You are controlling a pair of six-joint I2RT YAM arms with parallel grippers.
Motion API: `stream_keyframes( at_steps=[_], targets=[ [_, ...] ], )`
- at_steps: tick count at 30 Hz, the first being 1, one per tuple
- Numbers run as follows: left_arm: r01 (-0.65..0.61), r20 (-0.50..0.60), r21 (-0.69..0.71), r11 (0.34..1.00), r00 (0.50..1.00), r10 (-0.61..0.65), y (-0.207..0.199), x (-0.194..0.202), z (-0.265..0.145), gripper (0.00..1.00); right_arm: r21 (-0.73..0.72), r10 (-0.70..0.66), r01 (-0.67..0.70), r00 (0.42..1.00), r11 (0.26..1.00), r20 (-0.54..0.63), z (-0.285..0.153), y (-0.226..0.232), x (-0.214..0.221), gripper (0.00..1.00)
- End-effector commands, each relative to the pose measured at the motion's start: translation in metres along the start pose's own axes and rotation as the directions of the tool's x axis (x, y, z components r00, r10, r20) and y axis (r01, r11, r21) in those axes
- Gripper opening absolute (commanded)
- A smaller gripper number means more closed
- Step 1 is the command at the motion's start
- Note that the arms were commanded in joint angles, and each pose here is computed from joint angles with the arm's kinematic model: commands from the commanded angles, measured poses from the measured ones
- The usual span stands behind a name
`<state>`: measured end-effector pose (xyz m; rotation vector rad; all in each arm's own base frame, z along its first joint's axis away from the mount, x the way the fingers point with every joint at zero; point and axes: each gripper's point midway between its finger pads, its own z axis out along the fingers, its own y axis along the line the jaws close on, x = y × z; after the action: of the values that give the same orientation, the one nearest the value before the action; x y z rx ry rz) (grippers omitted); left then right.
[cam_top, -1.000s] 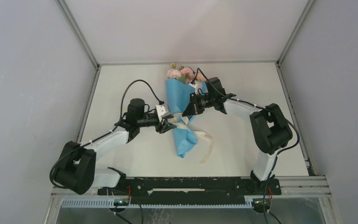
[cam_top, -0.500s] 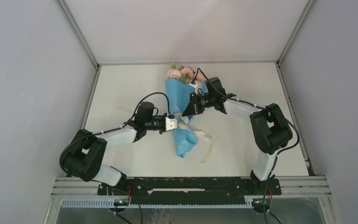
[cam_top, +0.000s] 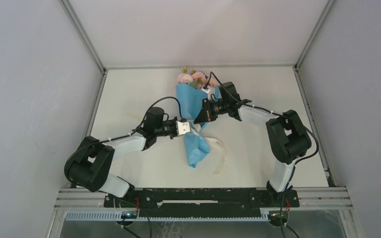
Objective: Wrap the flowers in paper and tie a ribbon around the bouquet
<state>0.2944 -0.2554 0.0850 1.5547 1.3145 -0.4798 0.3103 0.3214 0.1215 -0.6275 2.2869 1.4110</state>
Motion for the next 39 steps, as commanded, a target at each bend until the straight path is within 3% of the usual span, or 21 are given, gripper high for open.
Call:
stream_keyframes(
  at_steps=[1, 8, 15, 23, 30, 35, 39],
  targets=[
    [0.116, 0.129, -0.232, 0.966, 0.988, -0.088, 0.072, -0.051, -0.008, 0.0, -0.034, -0.037, 0.038, 0.999, 0.999, 0.026, -0.006, 0.014, -0.009, 0.0],
    [0.017, 0.046, -0.107, 0.994, 0.999, -0.012, 0.042, -0.029, 0.008, 0.0, -0.064, -0.018, 0.018, 1.0, 0.998, 0.013, 0.0, 0.022, -0.006, 0.0],
    [-0.075, 0.058, -0.008, 0.997, 0.995, 0.075, 0.024, -0.026, 0.013, 0.0, -0.096, 0.046, -0.037, 0.995, 0.995, 0.09, -0.002, 0.018, -0.017, 0.0],
    [-0.167, 0.087, 0.055, 0.984, 0.983, 0.162, 0.015, -0.026, 0.021, 0.0, -0.105, 0.07, -0.062, 0.994, 0.993, 0.08, 0.004, 0.017, -0.015, 0.0],
    [-0.079, 0.055, -0.126, 0.989, 0.995, 0.086, 0.059, -0.029, 0.029, 0.0, -0.089, 0.048, -0.041, 0.996, 0.995, 0.074, -0.006, 0.01, -0.013, 0.0],
    [-0.15, 0.019, -0.09, 0.985, 0.988, 0.153, 0.053, -0.019, 0.032, 0.0, -0.084, 0.044, -0.038, 0.997, 0.996, 0.071, -0.014, 0.004, -0.017, 0.29],
    [-0.214, -0.004, -0.042, 0.976, 0.977, 0.214, 0.043, -0.012, 0.035, 0.0, -0.058, 0.031, -0.026, 0.996, 0.998, 0.08, -0.016, -0.01, -0.028, 0.39]
  ],
)
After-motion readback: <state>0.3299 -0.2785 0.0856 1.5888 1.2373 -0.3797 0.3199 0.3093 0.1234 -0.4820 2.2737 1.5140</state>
